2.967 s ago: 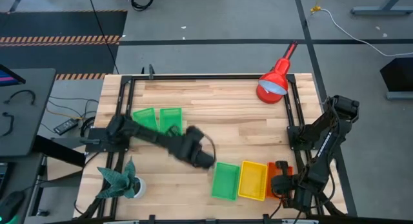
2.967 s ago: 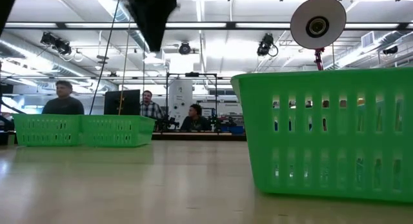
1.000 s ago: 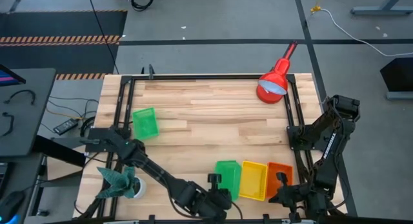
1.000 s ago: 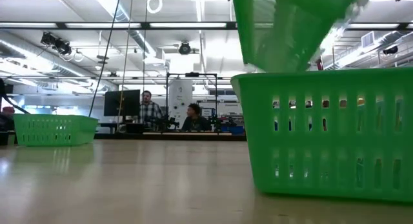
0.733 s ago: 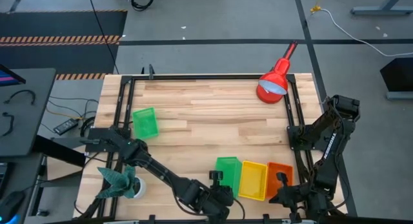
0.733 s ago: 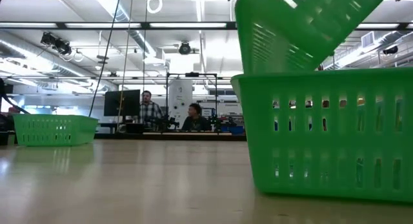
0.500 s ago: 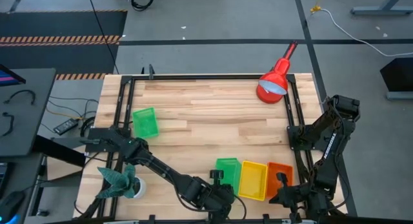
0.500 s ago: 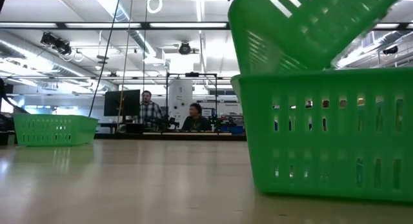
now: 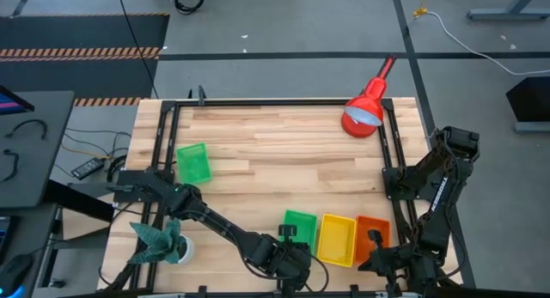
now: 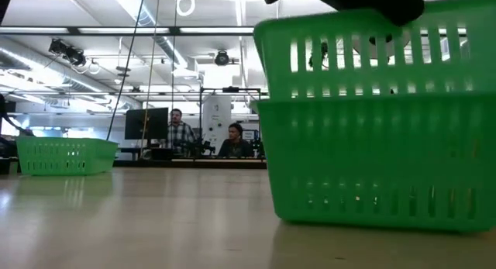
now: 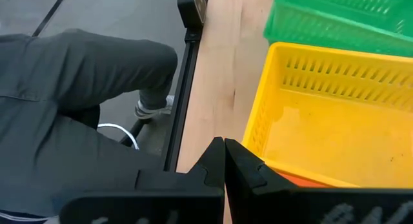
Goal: Stack baskets by color
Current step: Stack the top center green basket on the right basket bin, then stack the left green basket on the bottom green basket
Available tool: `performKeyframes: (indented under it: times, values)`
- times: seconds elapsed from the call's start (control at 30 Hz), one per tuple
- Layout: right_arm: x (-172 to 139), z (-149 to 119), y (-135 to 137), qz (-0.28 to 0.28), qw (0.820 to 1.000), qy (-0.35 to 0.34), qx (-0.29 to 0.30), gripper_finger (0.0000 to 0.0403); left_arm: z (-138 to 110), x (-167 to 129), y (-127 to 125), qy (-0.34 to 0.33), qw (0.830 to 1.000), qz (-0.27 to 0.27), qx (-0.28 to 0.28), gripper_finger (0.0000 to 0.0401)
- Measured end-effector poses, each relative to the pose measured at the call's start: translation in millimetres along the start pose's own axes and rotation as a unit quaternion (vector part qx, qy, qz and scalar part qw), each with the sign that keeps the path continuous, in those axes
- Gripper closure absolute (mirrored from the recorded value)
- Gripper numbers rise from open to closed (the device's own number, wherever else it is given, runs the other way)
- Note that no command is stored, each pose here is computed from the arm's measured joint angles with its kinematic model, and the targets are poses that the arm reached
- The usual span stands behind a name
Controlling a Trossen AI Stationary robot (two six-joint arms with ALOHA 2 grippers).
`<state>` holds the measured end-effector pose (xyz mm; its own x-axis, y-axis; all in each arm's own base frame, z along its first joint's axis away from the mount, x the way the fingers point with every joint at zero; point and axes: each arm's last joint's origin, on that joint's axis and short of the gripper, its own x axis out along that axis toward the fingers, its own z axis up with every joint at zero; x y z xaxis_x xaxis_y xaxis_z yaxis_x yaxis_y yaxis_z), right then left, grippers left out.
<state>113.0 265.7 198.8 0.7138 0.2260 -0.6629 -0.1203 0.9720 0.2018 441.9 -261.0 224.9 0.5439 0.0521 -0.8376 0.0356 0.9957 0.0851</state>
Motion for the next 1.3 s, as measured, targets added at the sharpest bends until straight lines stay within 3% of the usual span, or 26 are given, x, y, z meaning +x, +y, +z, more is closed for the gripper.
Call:
performKeyframes:
  times: [0.17, 0.3, 0.4, 0.57, 0.67, 0.87, 0.93, 1.1, 1.23, 1.3]
  values:
    - [0.0, 0.0, 0.0, 0.0, 1.0, 0.0, 0.0, 0.04, 2.7, 0.1, 4.3, 0.003, 0.999, -0.007, -0.033, 0.0287]
    - [0.0, -0.1, -0.1, 0.0, 1.0, 0.0, -0.001, 0.04, 11.0, -17.0, 15.9, 0.014, 0.996, -0.025, -0.081, 0.0253]
    - [0.0, -0.2, -0.4, -0.002, 1.0, 0.001, -0.002, 0.04, 6.0, -34.2, 28.4, 0.046, 0.991, 0.015, -0.127, 0.0247]
    - [0.0, -0.3, -0.4, -0.002, 1.0, 0.001, -0.002, 0.04, -18.2, -40.5, 49.1, 0.158, 0.964, 0.116, -0.178, 0.0274]
    - [0.0, 0.0, -0.6, -0.004, 1.0, -0.003, -0.006, 0.04, -23.6, -24.0, 46.5, 0.165, 0.963, 0.103, -0.186, 0.0299]
    - [0.0, 0.4, -0.9, -0.01, 1.0, -0.011, -0.015, 0.04, -24.0, 15.9, 29.7, 0.097, 0.973, 0.013, -0.211, 0.0344]
    - [0.0, 0.4, -0.9, -0.01, 1.0, -0.011, -0.015, 0.04, -25.7, 17.1, 30.1, 0.102, 0.972, 0.016, -0.211, 0.0356]
    - [0.0, 0.3, -0.8, -0.008, 1.0, -0.008, -0.015, 0.04, -30.1, -8.0, 42.8, 0.141, 0.962, 0.108, -0.206, 0.0383]
    - [0.0, 0.5, -0.9, -0.011, 1.0, -0.012, -0.015, 0.04, -41.7, -33.3, 63.9, 0.198, 0.94, 0.209, -0.183, 0.0396]
    - [0.0, 0.9, -1.2, -0.015, 1.0, -0.018, -0.015, 0.04, -42.9, -31.4, 79.1, 0.205, 0.939, 0.216, -0.171, 0.0396]
